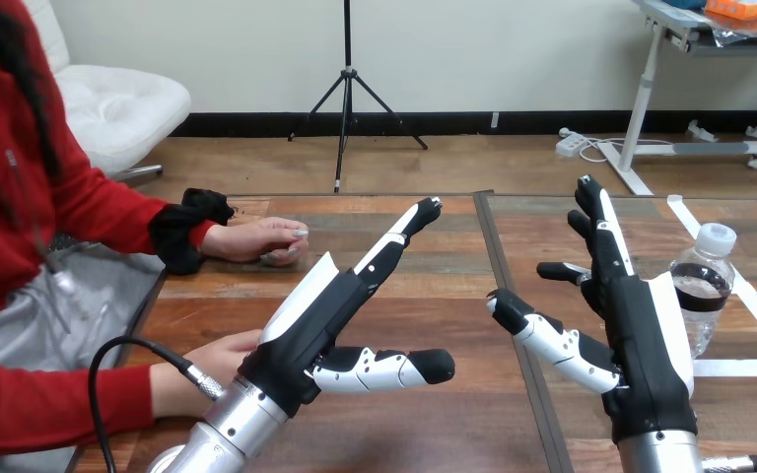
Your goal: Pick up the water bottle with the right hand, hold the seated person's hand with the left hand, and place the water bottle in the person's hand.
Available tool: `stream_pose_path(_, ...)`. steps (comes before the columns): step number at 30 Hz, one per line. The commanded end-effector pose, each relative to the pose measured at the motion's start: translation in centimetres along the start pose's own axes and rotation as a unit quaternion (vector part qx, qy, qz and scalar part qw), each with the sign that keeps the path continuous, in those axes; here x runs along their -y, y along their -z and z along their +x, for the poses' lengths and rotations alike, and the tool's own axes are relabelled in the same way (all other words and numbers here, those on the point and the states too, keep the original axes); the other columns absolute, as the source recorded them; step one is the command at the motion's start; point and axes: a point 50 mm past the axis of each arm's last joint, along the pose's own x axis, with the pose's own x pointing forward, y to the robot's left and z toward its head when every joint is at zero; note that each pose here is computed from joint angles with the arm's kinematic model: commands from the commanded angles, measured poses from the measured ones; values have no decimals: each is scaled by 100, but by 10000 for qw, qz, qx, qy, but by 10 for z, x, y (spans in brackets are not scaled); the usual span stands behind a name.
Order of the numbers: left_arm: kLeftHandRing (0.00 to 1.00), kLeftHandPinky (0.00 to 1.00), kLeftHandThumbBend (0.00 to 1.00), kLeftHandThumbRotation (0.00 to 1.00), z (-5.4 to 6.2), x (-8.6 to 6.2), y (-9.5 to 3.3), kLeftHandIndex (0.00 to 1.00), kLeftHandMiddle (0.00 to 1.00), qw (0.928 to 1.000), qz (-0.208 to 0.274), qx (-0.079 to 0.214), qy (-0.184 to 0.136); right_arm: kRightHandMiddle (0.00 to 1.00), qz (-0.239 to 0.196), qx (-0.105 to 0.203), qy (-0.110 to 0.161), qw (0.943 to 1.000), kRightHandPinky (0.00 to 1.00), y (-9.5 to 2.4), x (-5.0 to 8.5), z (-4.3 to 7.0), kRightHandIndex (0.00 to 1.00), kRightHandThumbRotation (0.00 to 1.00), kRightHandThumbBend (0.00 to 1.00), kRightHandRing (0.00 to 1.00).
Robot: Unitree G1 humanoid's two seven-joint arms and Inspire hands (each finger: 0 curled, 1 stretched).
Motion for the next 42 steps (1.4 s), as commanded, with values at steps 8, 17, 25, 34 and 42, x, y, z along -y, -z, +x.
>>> stream_pose_path(8, 100, 100, 100, 72, 13, -12, -10, 100, 100, 9991, 119, 376, -124, 96, -138, 647, 726, 9952, 74, -13, 12, 12, 98, 58, 100, 93)
stream_pose_path(17, 100, 100, 100, 72, 13, -11, -9, 100, 100, 9993, 83, 340, -111, 97, -243, 709, 1081, 9913, 74, -15, 23, 8, 98, 59, 100, 94)
stream_pose_path(25, 100, 100, 100, 71, 13, -11, -9, 100, 100, 9994, 76, 333, -114, 97, -309, 868, 1411, 9857, 75, -17, 34, 5, 97, 57, 100, 94)
stream_pose_path(34, 100, 100, 100, 71, 14, -11, -9, 100, 100, 9992, 89, 362, -108, 96, -359, 994, 1740, 9790, 74, -16, 45, 1, 96, 56, 100, 92)
stream_pose_path(42, 100, 100, 100, 71, 14, -11, -9, 100, 100, 9992, 117, 351, -117, 95, -337, 1033, 2008, 9736, 73, -15, 53, -2, 95, 55, 100, 91)
